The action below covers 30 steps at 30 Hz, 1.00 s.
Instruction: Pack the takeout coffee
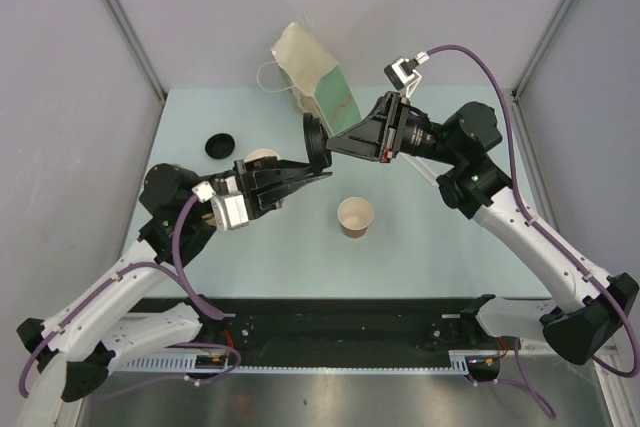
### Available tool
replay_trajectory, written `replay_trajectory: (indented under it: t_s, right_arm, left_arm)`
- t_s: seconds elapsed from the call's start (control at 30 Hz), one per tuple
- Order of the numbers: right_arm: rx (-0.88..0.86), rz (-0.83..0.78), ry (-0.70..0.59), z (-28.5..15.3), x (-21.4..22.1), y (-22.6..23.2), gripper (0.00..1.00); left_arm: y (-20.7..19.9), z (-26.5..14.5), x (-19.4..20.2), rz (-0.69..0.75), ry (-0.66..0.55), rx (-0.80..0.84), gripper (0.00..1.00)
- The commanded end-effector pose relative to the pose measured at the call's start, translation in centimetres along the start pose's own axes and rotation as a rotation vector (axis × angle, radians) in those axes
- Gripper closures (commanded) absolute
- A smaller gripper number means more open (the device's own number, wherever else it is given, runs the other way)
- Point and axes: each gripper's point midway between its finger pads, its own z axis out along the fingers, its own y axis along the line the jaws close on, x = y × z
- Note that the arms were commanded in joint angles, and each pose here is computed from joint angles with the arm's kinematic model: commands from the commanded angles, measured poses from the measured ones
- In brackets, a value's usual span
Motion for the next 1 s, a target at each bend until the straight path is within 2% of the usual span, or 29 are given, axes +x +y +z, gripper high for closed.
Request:
replay_trajectory:
  t_s: [0.0, 0.13, 0.2, 0.33, 0.37, 0.4, 0.47, 0.5, 0.57, 0.63, 0.77, 0.8, 0.87, 0.9, 0.97]
  right_arm:
    - [-0.067, -0.052, -0.024, 0.2, -0.9, 2.9, 0.73]
    - [-0.073, -0.059, -0.02, 0.2, -0.8, 3.0, 0.84]
    - [-0.076, -0.066, -0.021, 0.1, -0.8, 3.2, 1.0]
    - [-0.059, -0.089, -0.031, -0.3, -1.3, 2.7, 1.0]
    - [-0.052, -0.091, -0.033, -0.4, -1.4, 2.5, 1.0]
    - [-0.045, -0.099, -0.038, -0.6, -1.6, 2.4, 1.0]
    - [-0.016, -0.109, -0.053, -1.2, -2.2, 1.7, 1.0]
    - [-0.003, -0.114, -0.059, -1.4, -2.5, 1.4, 1.0]
    - [0.055, -0.108, -0.074, -2.3, -3.2, 0.0, 1.0]
    - [0.087, -0.133, -0.071, -2.9, -3.4, -0.7, 1.0]
    - [0.27, -0.175, -0.041, -4.9, -2.8, -5.2, 1.0]
    - [0.324, -0.265, -0.017, -5.6, -2.6, -6.8, 1.0]
    - [0.495, -0.284, 0.045, -7.5, -1.2, -11.0, 1.0]
    - [0.558, -0.392, 0.092, -8.5, -1.0, -12.9, 1.0]
    - [0.729, -0.411, 0.163, -10.9, -0.1, -16.9, 1.0]
  left_arm:
    - [-0.6, 0.1, 0.1, 0.04, -0.007, 0.026, 1.0]
    - [-0.9, 0.1, 0.6, 0.046, 0.004, 0.039, 1.0]
    - [-1.0, 0.1, 0.8, 0.052, 0.011, 0.041, 1.0]
    - [-0.9, -0.3, 1.7, 0.031, 0.058, 0.016, 0.97]
    - [-0.8, -0.5, 1.7, 0.029, 0.062, 0.006, 0.92]
    - [-1.0, -0.9, 1.8, 0.024, 0.074, -0.003, 0.78]
    - [-0.8, -1.5, 2.3, 0.012, 0.109, -0.041, 0.63]
    - [-1.1, -1.9, 2.9, -0.013, 0.142, -0.044, 0.49]
    - [-0.9, -3.0, 3.0, -0.01, 0.191, -0.082, 0.38]
    - [-2.1, -4.6, 3.9, -0.033, 0.273, -0.066, 0.2]
    - [-2.4, -7.6, 6.0, -0.125, 0.456, -0.154, 0.13]
    - [-3.2, -8.5, 7.0, -0.183, 0.523, -0.152, 0.11]
    - [-2.8, -8.9, 7.8, -0.288, 0.6, -0.204, 0.05]
    - [-3.3, -9.9, 9.2, -0.348, 0.685, -0.227, 0.03]
    - [-3.2, -9.4, 10.9, -0.46, 0.779, -0.235, 0.01]
